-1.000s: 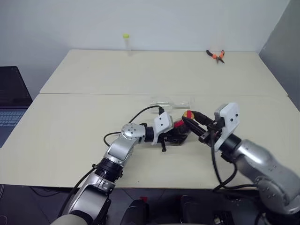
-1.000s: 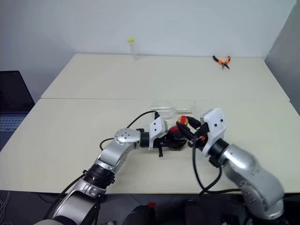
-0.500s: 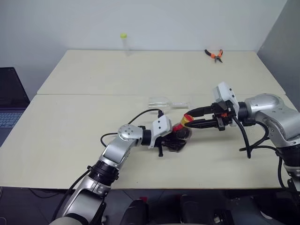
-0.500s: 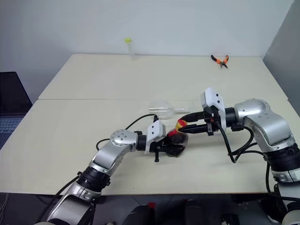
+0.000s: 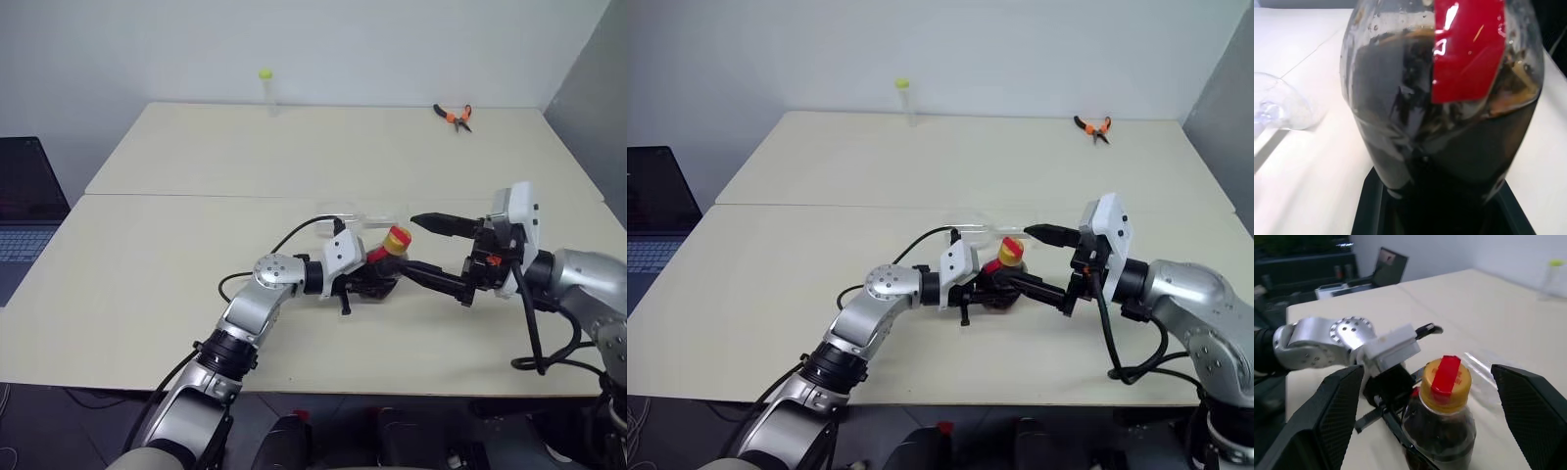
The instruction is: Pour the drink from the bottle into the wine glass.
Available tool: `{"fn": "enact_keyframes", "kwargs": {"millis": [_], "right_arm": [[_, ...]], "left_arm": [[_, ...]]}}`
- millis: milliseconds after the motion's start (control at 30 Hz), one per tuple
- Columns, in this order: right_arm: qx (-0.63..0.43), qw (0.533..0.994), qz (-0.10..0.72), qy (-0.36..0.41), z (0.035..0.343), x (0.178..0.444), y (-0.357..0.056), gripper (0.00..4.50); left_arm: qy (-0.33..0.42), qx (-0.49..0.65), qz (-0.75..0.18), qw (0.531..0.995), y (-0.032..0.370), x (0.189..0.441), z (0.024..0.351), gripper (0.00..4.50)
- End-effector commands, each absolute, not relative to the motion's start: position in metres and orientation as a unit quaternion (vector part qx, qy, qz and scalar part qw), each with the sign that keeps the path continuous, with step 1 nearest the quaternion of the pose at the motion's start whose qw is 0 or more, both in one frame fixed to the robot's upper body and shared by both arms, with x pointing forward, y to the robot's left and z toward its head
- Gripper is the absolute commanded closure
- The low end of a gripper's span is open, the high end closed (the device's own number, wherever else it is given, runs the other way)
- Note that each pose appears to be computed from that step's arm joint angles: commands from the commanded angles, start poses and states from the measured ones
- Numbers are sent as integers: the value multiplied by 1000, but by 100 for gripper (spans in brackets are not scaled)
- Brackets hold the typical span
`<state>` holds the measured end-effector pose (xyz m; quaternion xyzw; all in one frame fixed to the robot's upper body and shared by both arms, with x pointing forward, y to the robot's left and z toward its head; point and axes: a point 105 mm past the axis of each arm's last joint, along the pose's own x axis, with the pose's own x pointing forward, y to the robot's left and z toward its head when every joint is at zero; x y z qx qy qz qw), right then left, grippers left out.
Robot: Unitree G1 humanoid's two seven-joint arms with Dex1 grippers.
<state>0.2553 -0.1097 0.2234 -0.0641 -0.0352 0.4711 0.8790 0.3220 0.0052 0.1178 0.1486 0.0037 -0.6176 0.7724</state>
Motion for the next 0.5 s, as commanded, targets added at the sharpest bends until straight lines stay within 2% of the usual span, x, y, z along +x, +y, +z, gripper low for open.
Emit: {"fn": "enact_keyframes", "kwargs": {"millis": [33, 100, 167, 333, 500], "right_arm": [[-73, 907, 404, -89, 236, 261, -105, 0], [-96, 930, 337, -111, 232, 280, -107, 0], [-104, 935, 320, -113, 228, 287, -107, 0], [-119, 942, 299, -95, 217, 292, -118, 0], [-110, 948, 285, -89, 219, 288, -137, 0]], "left_arm": [[-34, 154, -616, 772, 0, 325, 134, 378], [-34, 156, -622, 767, -3, 323, 133, 378], [-34, 156, -624, 765, -4, 323, 132, 378], [-35, 158, -624, 764, -4, 324, 132, 378], [-33, 159, -622, 766, -2, 325, 131, 378]]}}
